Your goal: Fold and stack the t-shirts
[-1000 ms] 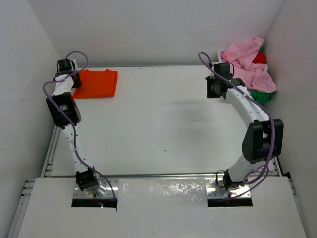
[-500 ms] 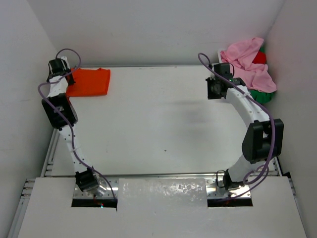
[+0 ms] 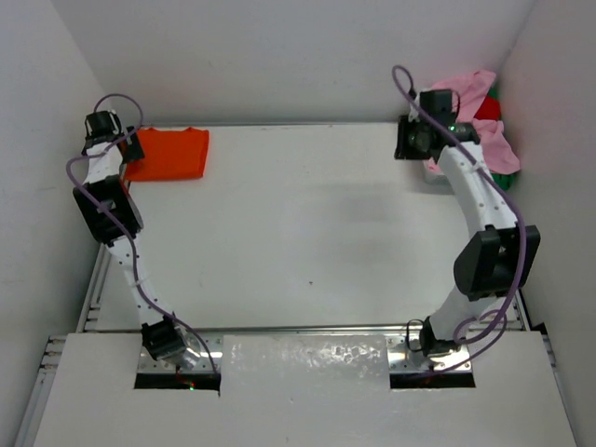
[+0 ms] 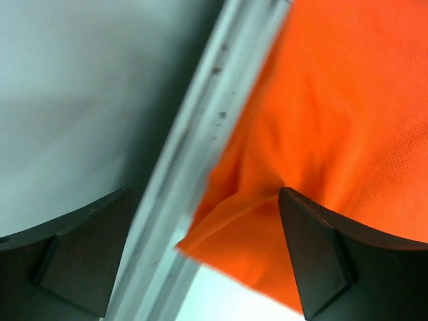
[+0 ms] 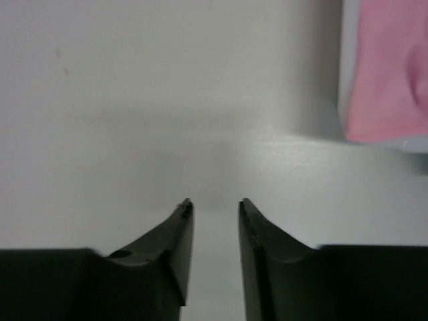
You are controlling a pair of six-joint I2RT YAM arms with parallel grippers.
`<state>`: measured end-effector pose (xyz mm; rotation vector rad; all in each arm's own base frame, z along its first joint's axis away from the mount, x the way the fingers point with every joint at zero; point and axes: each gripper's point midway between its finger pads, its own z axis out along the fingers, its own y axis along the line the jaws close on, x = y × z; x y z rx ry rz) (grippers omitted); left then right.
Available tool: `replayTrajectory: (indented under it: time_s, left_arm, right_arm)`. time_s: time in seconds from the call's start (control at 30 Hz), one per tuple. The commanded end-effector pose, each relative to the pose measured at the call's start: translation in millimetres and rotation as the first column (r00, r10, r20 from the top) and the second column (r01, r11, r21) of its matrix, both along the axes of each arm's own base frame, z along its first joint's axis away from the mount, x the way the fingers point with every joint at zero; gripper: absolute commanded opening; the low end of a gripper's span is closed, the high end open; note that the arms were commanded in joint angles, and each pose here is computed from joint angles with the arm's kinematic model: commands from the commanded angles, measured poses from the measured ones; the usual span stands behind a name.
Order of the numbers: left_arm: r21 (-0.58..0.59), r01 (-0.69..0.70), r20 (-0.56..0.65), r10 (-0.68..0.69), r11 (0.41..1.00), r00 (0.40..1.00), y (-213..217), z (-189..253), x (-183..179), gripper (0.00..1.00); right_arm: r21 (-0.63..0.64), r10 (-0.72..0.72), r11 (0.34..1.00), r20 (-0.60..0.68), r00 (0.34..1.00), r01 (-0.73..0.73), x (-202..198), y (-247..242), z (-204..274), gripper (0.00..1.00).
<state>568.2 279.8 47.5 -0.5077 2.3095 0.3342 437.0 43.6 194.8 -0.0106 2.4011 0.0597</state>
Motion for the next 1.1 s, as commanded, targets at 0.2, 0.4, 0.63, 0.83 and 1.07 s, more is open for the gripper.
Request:
replayTrajectory:
  time_s: [0.2,0.4,0.63,0.83,1.07]
  left_arm:
    - [0.088,0.143,0.313,-0.164,0.986,0.935,-33.1,206.0,-2.0,0.88]
    - [0.149,0.358,0.087,-0.373,0.922,0.924,-116.2,180.1,-27.2,0.85]
    - [0.026,0.399,-0.005,-0.399,0.916,0.917,-148.7,137.4,-43.4,0.83]
    - [-0.015,0.403,-0.004,-0.403,0.915,0.915,-154.1,126.5,-40.2,0.83]
    - [-0.039,0.403,-0.001,-0.404,0.914,0.915,-157.6,124.8,-38.1,0.82]
  right_arm:
    - [0.131,-0.338,0.939,0.165,0.927,0.319,108.5,-130.2,48.6,0.51]
    - [0.108,-0.444,0.896,0.208,0.872,0.43,158.6,-186.3,12.5,0.6]
    - [-0.128,-0.518,0.833,0.16,0.84,0.538,139.3,-226.6,-36.3,0.7]
    - [-0.285,-0.5,0.821,0.06,0.864,0.495,123.1,-235.9,-75.8,0.68]
    - [-0.466,-0.471,0.783,-0.014,0.882,0.411,104.2,-237.7,-96.4,0.68]
